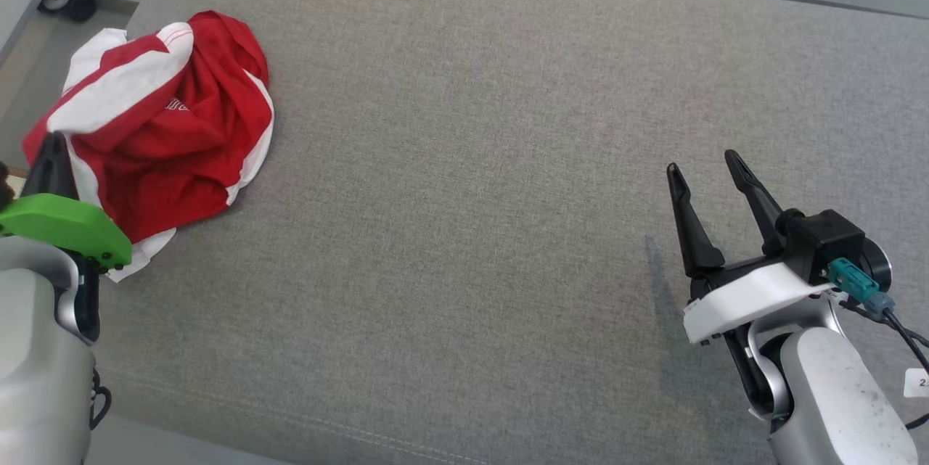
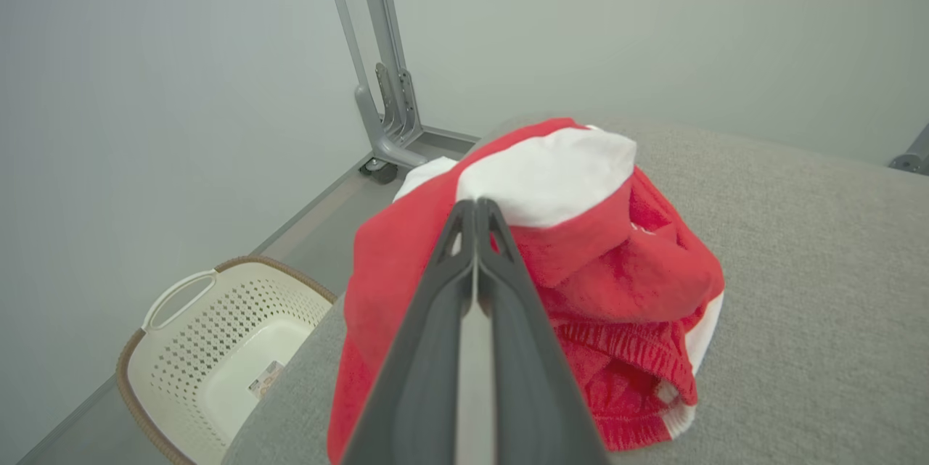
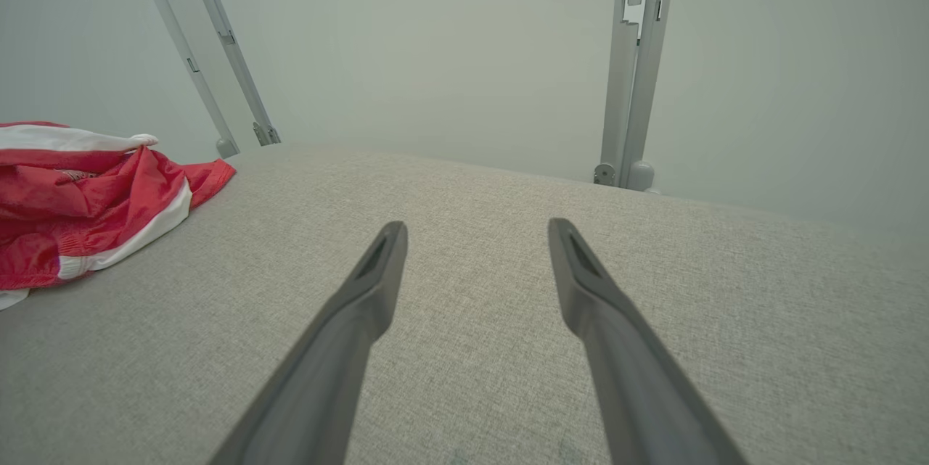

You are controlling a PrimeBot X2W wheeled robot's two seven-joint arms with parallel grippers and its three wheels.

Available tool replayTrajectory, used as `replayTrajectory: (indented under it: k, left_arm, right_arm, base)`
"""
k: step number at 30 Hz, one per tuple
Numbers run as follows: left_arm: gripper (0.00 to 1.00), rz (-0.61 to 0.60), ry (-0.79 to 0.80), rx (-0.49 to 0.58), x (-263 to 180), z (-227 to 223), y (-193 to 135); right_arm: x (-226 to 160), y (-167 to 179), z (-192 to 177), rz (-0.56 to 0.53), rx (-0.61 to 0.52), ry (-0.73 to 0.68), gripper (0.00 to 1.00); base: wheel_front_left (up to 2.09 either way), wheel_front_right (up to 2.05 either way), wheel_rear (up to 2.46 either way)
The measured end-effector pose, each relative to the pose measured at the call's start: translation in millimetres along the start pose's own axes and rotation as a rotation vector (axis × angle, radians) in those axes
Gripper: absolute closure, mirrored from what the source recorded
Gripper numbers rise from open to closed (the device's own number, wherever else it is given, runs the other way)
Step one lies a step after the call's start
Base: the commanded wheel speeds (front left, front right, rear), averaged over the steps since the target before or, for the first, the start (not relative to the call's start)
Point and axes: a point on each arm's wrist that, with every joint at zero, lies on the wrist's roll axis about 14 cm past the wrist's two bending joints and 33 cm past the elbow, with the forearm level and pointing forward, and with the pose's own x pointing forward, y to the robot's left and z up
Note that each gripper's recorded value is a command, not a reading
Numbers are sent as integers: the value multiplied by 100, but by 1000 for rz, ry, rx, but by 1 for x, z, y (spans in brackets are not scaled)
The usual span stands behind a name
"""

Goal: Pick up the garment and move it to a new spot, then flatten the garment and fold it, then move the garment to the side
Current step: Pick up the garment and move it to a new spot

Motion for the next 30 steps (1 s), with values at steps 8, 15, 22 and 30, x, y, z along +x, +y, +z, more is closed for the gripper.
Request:
replayTrajectory:
  k: [8, 15, 22, 30]
  left_arm:
    - [100, -19, -295, 16, -30, 77, -4]
    - [100, -106, -499, 28, -63, 126, -37]
    - [100, -273, -615, 16, -88, 156, -99]
    - [100, -608, -594, -40, -112, 152, -219]
  right_arm:
    - [-12, 5, 24, -23, -7, -64, 0]
    - [-24, -1, 46, -66, -14, -125, 0]
    - [-40, -18, 64, -132, -28, -178, 0]
    - [-60, -45, 82, -223, -49, -226, 0]
  base:
    - [0, 0, 0]
    - [0, 0, 0]
    - [0, 0, 0]
    - [0, 0, 0]
